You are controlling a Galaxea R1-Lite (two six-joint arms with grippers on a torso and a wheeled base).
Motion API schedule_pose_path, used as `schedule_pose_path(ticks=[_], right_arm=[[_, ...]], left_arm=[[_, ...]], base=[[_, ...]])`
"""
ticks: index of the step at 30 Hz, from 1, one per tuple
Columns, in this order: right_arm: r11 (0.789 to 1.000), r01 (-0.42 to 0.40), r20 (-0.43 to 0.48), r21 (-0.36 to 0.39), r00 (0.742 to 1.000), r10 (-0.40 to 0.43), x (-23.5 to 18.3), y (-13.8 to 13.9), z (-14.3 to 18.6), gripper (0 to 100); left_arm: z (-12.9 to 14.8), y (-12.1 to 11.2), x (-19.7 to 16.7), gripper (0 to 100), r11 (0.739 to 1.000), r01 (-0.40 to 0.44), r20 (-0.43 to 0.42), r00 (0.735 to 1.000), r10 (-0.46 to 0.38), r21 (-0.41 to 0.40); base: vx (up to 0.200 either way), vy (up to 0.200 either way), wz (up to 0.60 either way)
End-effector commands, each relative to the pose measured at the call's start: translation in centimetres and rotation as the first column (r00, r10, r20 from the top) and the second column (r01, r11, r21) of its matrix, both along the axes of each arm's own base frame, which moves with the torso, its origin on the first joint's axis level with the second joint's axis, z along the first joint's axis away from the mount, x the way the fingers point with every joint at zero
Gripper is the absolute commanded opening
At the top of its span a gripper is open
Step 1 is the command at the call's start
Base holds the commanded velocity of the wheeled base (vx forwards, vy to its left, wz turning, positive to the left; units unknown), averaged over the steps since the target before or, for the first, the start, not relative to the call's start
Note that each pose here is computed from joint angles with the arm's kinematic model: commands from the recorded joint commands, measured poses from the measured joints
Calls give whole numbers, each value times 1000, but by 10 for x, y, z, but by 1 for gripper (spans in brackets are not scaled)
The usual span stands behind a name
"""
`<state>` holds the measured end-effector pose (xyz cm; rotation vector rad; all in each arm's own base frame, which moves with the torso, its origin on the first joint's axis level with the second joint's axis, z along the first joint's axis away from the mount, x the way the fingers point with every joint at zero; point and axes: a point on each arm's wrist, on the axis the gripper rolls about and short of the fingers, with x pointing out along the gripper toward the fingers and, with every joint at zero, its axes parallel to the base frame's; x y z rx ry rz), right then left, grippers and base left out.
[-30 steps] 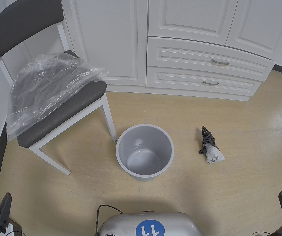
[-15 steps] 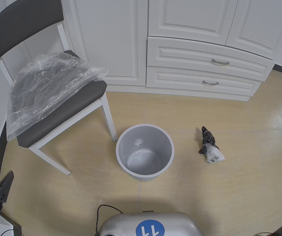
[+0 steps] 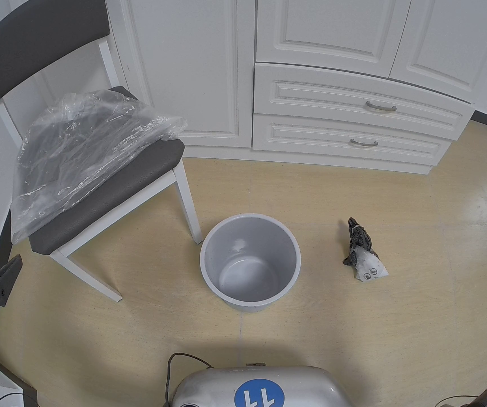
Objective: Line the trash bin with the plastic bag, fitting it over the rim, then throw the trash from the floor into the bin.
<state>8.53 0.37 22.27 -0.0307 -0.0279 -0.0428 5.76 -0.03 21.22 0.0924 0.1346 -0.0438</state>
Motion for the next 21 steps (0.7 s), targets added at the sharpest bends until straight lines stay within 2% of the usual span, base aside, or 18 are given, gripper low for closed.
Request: schedule_pose_path(ticks=[1, 3, 4, 8, 11, 16, 21], right_arm=[[997, 56, 27, 55, 998, -58, 41, 13, 23, 100], [995, 75, 34, 66, 996, -77, 48, 17, 25, 100], [993, 88, 46, 76, 995, -91, 57, 25, 27, 100], [994, 65, 59, 85, 996, -70, 68, 36, 29, 100], [994, 56, 62, 93, 996, -62, 76, 39, 30, 100], [983, 40, 132, 182, 989, -65, 92, 44, 38, 100], [982, 28, 105, 187, 993, -48, 103, 49, 27, 100]], left_arm=[[6, 1, 20, 100, 1000, -9, -9, 1000, 9, 2], [6, 1, 25, 100, 1000, -27, -4, 1000, 27, 8], [6, 3, 33, 100, 997, -68, -3, 998, 68, 39], [4, 4, 44, 100, 990, -102, -14, 994, 104, 99], [5, 4, 51, 100, 990, -102, -9, 995, 103, 97], [1, 8, 60, 100, 986, -138, -15, 990, 140, 95], [-11, 20, 74, 100, 971, -206, -71, 974, 215, 118]], base=[[0, 0, 0], [0, 0, 0], [0, 0, 0], [0, 0, 0], [0, 0, 0], [0, 0, 0], [0, 0, 0]])
